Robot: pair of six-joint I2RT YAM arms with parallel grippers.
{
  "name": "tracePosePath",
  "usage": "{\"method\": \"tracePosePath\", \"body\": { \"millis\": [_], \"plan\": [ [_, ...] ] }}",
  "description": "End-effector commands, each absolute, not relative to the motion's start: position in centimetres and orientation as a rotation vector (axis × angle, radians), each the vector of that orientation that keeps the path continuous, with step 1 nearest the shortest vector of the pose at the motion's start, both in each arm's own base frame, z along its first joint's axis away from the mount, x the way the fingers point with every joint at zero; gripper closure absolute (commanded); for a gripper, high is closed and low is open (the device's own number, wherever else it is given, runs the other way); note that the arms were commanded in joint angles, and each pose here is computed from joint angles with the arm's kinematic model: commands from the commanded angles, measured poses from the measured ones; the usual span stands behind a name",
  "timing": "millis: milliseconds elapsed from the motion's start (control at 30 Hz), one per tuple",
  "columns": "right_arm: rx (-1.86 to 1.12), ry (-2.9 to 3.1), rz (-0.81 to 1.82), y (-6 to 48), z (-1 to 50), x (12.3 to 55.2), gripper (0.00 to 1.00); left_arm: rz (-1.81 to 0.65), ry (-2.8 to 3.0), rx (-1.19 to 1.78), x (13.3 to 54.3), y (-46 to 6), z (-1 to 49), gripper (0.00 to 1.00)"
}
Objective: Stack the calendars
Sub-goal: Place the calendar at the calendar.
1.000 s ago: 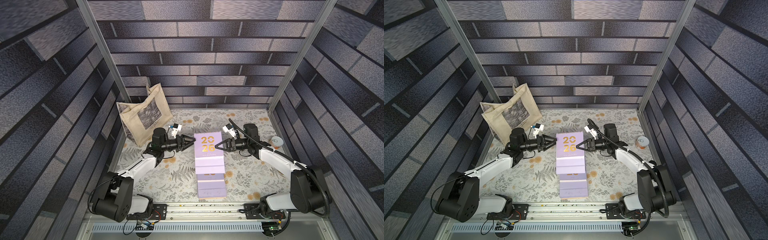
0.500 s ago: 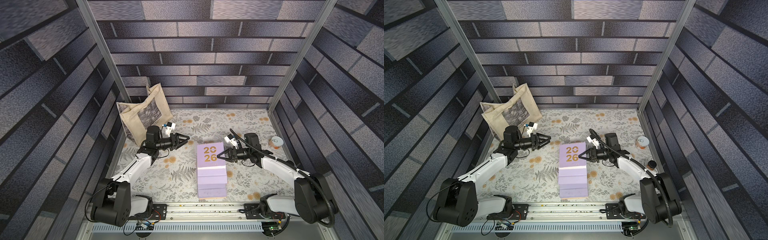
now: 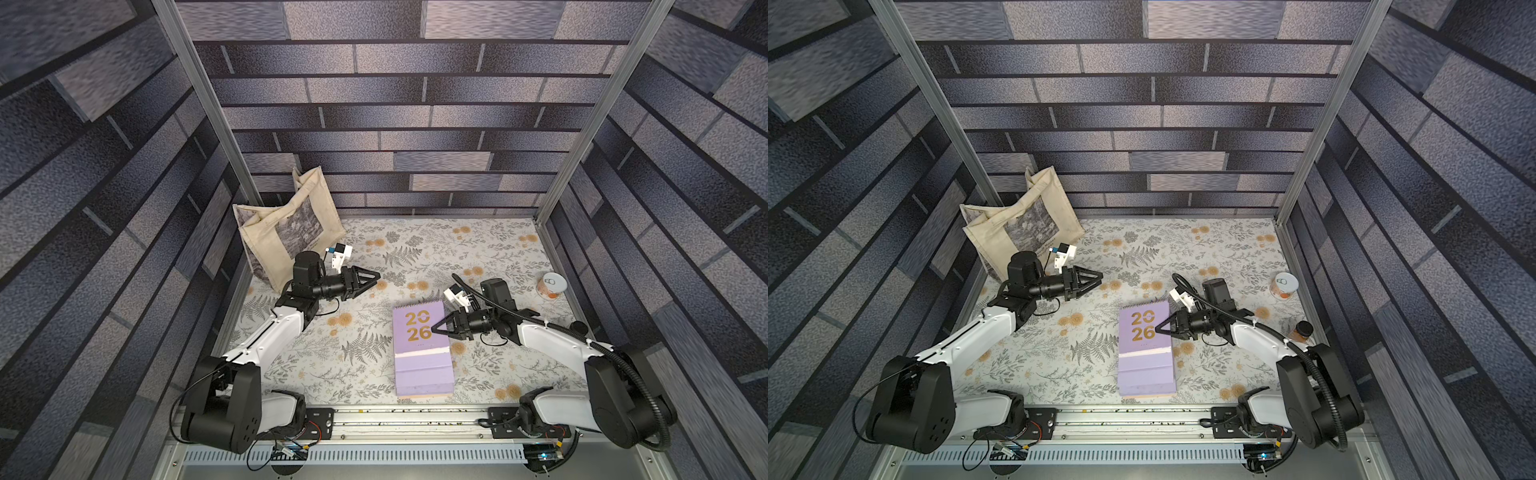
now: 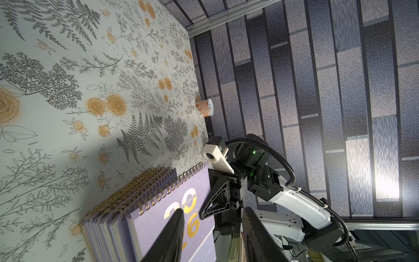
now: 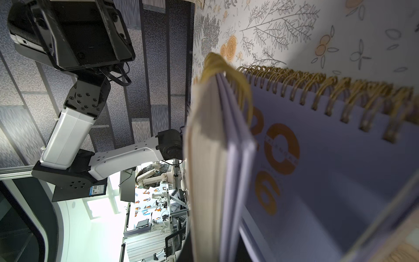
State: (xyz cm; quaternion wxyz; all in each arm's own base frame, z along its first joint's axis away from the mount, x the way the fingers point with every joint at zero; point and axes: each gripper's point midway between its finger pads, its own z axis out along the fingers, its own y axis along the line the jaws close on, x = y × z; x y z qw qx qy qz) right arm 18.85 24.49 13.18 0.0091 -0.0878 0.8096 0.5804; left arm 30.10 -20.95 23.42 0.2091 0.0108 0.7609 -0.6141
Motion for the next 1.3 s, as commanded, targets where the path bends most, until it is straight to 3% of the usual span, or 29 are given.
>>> {"method": "tracePosePath", "body": {
  "millis": [0,533,767,867,1267],
  "plan": [
    [-0.305,2.529,1.828,24.7,13.0,18.3,1.00,-1.732,2.110,0.061,29.9,-21.3,23.4,0.56],
    [-0.272,2.657,1.690,23.9,10.4,17.7,0.99,-1.736,2.102,0.061,29.8,-21.3,23.5,0.58],
    [-0.265,2.698,1.624,23.5,9.9,17.8,0.85,-1.737,2.102,0.057,29.9,-21.3,23.4,0.59],
    [-0.266,2.708,1.599,23.3,9.9,17.8,0.75,-1.736,2.102,0.056,29.9,-21.3,23.4,0.64],
    [-0.270,2.715,1.537,23.2,10.4,18.2,0.63,-1.739,2.102,0.062,29.9,-21.5,23.4,0.61]
  ]
}}
